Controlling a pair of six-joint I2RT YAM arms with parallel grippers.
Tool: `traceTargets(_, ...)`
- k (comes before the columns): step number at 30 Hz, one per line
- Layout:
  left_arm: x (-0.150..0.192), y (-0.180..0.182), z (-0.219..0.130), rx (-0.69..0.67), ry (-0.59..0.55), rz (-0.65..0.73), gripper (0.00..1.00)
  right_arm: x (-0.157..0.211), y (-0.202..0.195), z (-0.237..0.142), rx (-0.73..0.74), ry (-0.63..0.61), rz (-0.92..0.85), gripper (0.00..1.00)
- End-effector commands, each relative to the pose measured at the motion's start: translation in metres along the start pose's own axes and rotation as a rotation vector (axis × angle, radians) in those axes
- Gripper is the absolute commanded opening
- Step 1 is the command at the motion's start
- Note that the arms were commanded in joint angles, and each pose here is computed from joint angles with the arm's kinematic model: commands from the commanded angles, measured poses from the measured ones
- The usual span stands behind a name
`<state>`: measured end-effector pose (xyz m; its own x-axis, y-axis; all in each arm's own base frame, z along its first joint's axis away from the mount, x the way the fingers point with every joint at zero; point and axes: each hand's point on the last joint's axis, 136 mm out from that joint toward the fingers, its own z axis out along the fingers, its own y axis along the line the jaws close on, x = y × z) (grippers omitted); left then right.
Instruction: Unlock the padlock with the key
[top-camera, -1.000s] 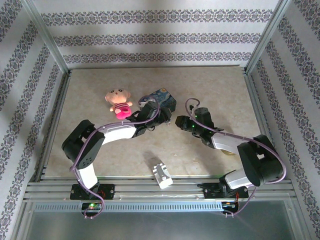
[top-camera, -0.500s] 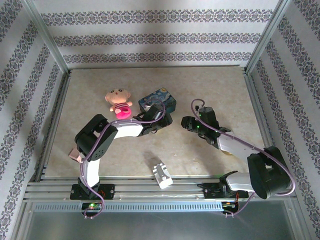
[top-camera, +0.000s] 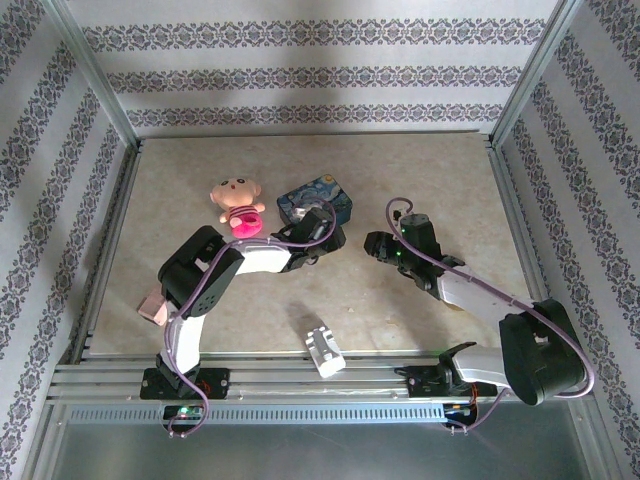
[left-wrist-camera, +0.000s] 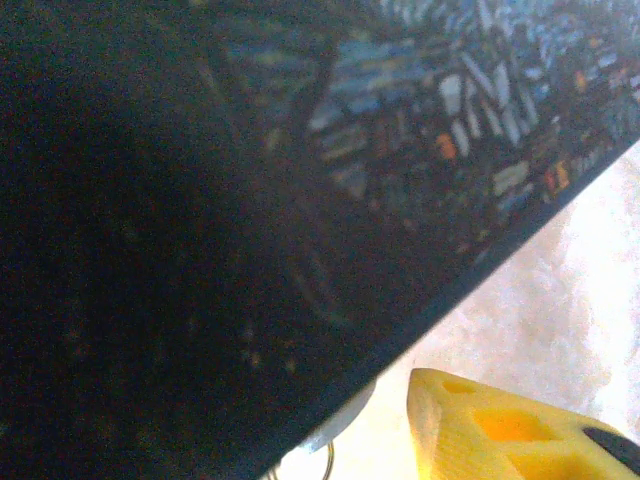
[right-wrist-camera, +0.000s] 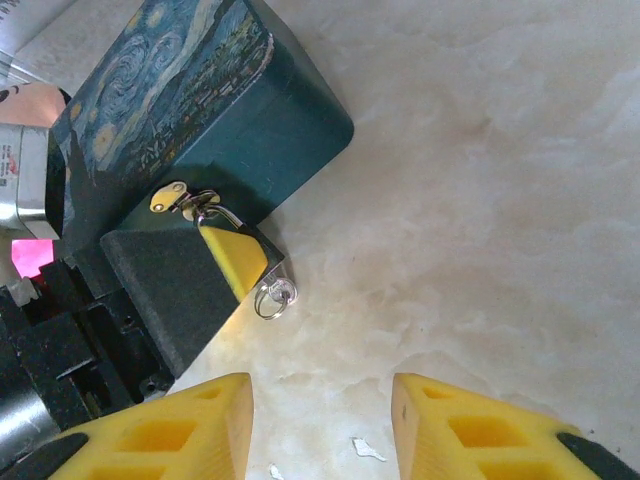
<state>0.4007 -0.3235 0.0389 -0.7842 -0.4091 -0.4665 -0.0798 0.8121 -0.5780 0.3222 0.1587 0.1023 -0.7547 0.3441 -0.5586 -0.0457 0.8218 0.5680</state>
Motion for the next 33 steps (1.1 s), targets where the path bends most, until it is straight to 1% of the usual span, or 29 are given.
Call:
traceTargets(1,-0.010,-0.009,0.004,0.010,-0.060,0.030,0.49,-0.001,-0.008,-0.004,0.024,-0.013,0.004,0.41)
traceTargets(4,-0.013,-0.008,0.004,-0.002,-0.078,0.041,0.45,-0.001,-0.008,-0.004,0.022,-0.010,0.005,0.41)
traceTargets(5,-0.014,-0.008,0.004,-0.006,-0.083,0.047,0.40,-0.001,-0.008,-0.004,0.022,-0.010,0.005,0.41)
traceTargets(7,-0.016,-0.009,0.003,-0.010,-0.097,0.058,0.37,-0.001,-0.007,-0.005,0.021,-0.011,0.005,0.41)
traceTargets(8,-0.017,-0.009,0.003,-0.010,-0.100,0.063,0.32,-0.001,-0.007,-0.005,0.020,-0.012,0.006,0.41)
traceTargets(10,-0.019,-0.011,0.001,-0.008,-0.105,0.069,0.28,-0.001,-0.007,-0.006,0.018,-0.012,0.004,0.41)
traceTargets(11,-0.019,-0.012,0.001,-0.007,-0.105,0.074,0.24,0.000,-0.007,-0.006,0.018,-0.010,0.004,0.41)
traceTargets(18,-0.013,-0.006,0.000,-0.021,-0.095,0.081,0.17,0.006,-0.009,-0.008,0.013,0.004,-0.017,0.41)
traceTargets(19,-0.013,-0.006,0.000,-0.020,-0.091,0.075,0.13,0.007,-0.009,-0.008,0.012,0.006,-0.019,0.41)
traceTargets(21,-0.011,-0.007,-0.001,-0.011,-0.083,0.068,0.11,0.009,-0.008,-0.009,0.005,0.011,-0.029,0.41)
traceTargets(24,-0.008,-0.011,-0.005,0.007,-0.061,0.047,0.01,0.013,-0.005,-0.010,-0.003,0.023,-0.058,0.41)
traceTargets(26,-0.005,-0.015,-0.009,0.016,-0.034,0.027,0.00,0.018,-0.003,-0.009,-0.001,0.037,-0.087,0.40)
traceTargets(30,0.001,-0.025,-0.020,0.052,0.027,-0.025,0.00,0.031,0.004,-0.008,-0.005,0.063,-0.154,0.29)
traceTargets(33,0.006,-0.028,-0.027,0.055,0.075,-0.062,0.00,0.040,0.008,-0.005,-0.006,0.086,-0.178,0.27)
